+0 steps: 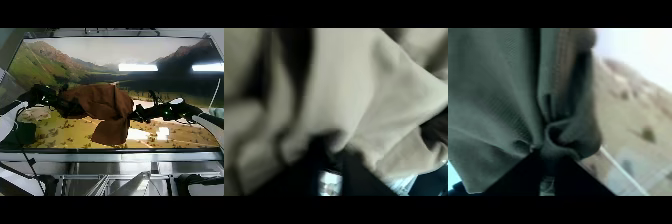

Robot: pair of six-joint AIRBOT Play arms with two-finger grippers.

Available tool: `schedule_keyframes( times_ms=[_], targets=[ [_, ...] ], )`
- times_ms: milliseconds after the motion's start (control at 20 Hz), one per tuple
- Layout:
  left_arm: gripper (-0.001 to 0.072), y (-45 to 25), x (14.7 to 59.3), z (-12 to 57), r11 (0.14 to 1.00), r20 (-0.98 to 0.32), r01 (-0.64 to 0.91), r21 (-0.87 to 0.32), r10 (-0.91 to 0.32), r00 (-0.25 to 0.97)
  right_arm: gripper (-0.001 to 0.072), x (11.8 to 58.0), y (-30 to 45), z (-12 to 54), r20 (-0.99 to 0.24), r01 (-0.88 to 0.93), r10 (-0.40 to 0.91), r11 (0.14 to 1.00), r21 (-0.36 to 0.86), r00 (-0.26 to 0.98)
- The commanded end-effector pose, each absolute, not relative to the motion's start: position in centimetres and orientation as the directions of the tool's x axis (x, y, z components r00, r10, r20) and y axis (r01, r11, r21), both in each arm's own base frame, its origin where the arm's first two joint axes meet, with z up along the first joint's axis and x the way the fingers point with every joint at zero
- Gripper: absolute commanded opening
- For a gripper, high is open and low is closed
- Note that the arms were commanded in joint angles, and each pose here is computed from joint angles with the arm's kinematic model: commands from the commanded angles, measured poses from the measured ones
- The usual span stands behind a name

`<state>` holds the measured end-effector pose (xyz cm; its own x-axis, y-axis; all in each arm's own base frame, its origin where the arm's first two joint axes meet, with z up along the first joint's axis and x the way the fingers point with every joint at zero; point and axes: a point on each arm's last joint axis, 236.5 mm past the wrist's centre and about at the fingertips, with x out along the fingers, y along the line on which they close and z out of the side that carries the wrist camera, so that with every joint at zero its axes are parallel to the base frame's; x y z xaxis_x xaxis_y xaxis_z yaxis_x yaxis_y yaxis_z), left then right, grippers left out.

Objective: Fold the shirts.

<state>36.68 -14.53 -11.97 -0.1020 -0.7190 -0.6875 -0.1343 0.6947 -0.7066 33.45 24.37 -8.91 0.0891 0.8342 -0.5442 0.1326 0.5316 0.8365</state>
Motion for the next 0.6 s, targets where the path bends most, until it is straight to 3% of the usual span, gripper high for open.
schedule_keyframes(
  times_ms=[0, 200, 350, 450, 550],
  targets=[
    [0.0013, -15.7, 38.4, -11.3, 0.694, -0.689, -0.074, -0.716, -0.72, -0.088, 0.0019, 34.7, 26.0, -7.1, -0.475, 0.079, 0.871, 0.468, 0.88, 0.125],
    [0.0013, -17.1, 41.8, -4.4, 0.666, -0.67, 0.091, -0.74, -0.743, -0.014, 0.0018, 36.0, 26.2, -2.1, -0.381, -0.041, 0.91, 0.392, 0.919, 0.161],
    [0.0013, -17.3, 43.1, 6.1, 0.64, -0.64, 0.288, -0.713, -0.761, 0.107, 0.0018, 37.3, 23.8, 9.5, -0.186, -0.285, 0.955, 0.249, 0.925, 0.23],
    [0.0013, -17.3, 42.0, 15.3, 0.621, -0.593, 0.441, -0.648, -0.775, 0.219, 0.0018, 36.8, 20.6, 21.2, 0.036, -0.53, 0.955, 0.132, 0.838, 0.295],
    [0.0013, -17.2, 39.1, 24.8, 0.621, -0.53, 0.579, -0.528, -0.774, 0.347, 0.0018, 33.7, 16.8, 32.1, 0.207, -0.75, 0.916, 0.135, 0.648, 0.344]
  ],
)
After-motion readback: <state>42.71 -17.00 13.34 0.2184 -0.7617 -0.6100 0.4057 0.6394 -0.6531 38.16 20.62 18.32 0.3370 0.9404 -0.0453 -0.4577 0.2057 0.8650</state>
